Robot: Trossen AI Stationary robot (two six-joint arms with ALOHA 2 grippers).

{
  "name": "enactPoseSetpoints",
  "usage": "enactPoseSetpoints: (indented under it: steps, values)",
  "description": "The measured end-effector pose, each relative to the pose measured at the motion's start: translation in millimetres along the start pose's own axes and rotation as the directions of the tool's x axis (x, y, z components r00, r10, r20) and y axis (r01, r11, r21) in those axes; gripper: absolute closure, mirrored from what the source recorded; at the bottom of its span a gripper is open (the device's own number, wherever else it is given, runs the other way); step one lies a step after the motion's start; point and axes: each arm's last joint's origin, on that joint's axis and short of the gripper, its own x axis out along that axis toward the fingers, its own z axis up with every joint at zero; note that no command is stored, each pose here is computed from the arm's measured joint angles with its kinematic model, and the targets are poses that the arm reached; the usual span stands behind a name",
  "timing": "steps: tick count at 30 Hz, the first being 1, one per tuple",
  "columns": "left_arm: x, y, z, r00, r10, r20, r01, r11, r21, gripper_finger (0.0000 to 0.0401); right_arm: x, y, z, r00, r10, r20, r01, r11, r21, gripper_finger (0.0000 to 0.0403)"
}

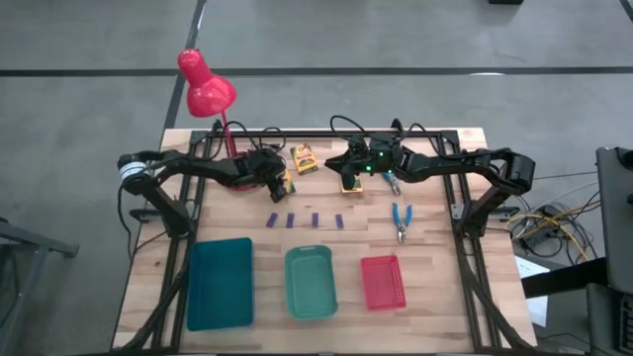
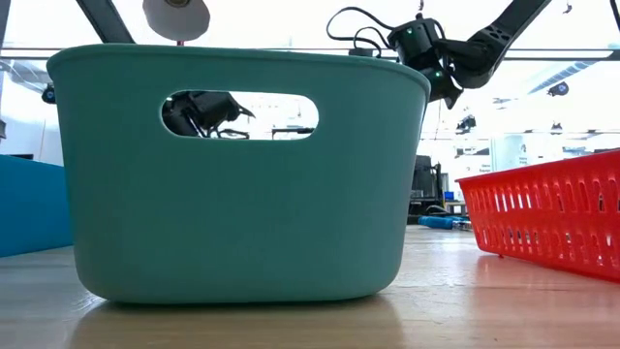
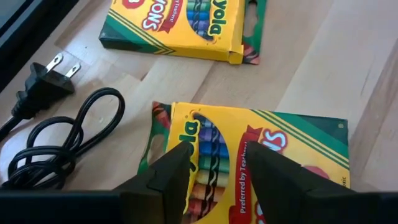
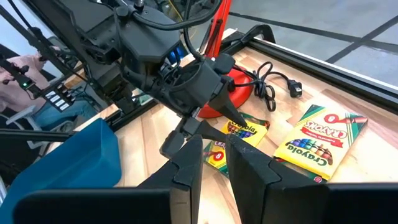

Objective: Pick & Place School Supplies
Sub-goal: Put the crayon box into the blue bin

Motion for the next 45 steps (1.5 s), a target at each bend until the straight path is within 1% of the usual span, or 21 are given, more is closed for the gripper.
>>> enactPoseSetpoints:
  steps: [4,9,15,20,24,27,31,37,41,45]
  values:
    - [0.1,-4.5,-0.2,1.000,-0.029,0.000,0.029,1.000,0.010,0.0234,0.0,0.0,-0.1,1.000,0.000,-0.001,0.000,1.000,0.000,0.0335]
    - [-1.6,-17.5,-1.0,0.997,-0.078,-0.002,0.078,0.996,0.046,0.0234,-0.3,-0.5,-1.2,1.000,-0.001,-0.003,0.001,1.000,0.001,0.0335]
    - [-5.8,-41.0,-2.5,0.983,-0.182,-0.003,0.181,0.979,0.090,0.0234,-0.7,-1.3,-3.0,1.000,-0.004,-0.009,0.004,1.000,0.002,0.0335]
    - [-7.0,-58.3,-0.5,0.973,-0.228,0.045,0.221,0.967,0.130,0.0234,-0.9,-1.8,-4.2,1.000,-0.006,-0.012,0.006,1.000,0.001,0.0335]
    - [0.4,-66.3,2.4,0.961,-0.254,0.107,0.238,0.961,0.141,0.0234,-1.1,-2.1,-4.8,1.000,-0.006,-0.014,0.007,1.000,0.008,0.0335]
    - [9.6,-68.6,1.8,0.958,-0.257,0.128,0.240,0.961,0.137,0.0234,-0.9,-1.1,-5.6,1.000,-0.004,-0.016,0.004,1.000,0.010,0.0335]
    - [24.8,-68.1,0.5,0.974,-0.204,0.100,0.191,0.973,0.126,0.0234,0.2,3.7,-8.4,1.000,0.010,-0.025,-0.010,1.000,0.007,0.0335]
    - [41.4,-67.8,20.3,0.978,-0.168,0.122,0.155,0.981,0.113,0.0234,1.3,10.4,-14.3,0.999,0.028,-0.045,-0.028,1.000,0.002,0.0335]
    - [37.5,-68.3,35.5,0.972,-0.164,0.170,0.142,0.981,0.133,0.0234,1.7,12.6,-20.2,0.996,0.024,-0.083,-0.023,1.000,0.006,0.0335]
    - [25.0,-65.8,42.0,0.968,-0.161,0.194,0.127,0.976,0.178,0.0234,1.8,13.4,-22.5,0.995,0.021,-0.100,-0.021,1.000,0.007,0.0335]
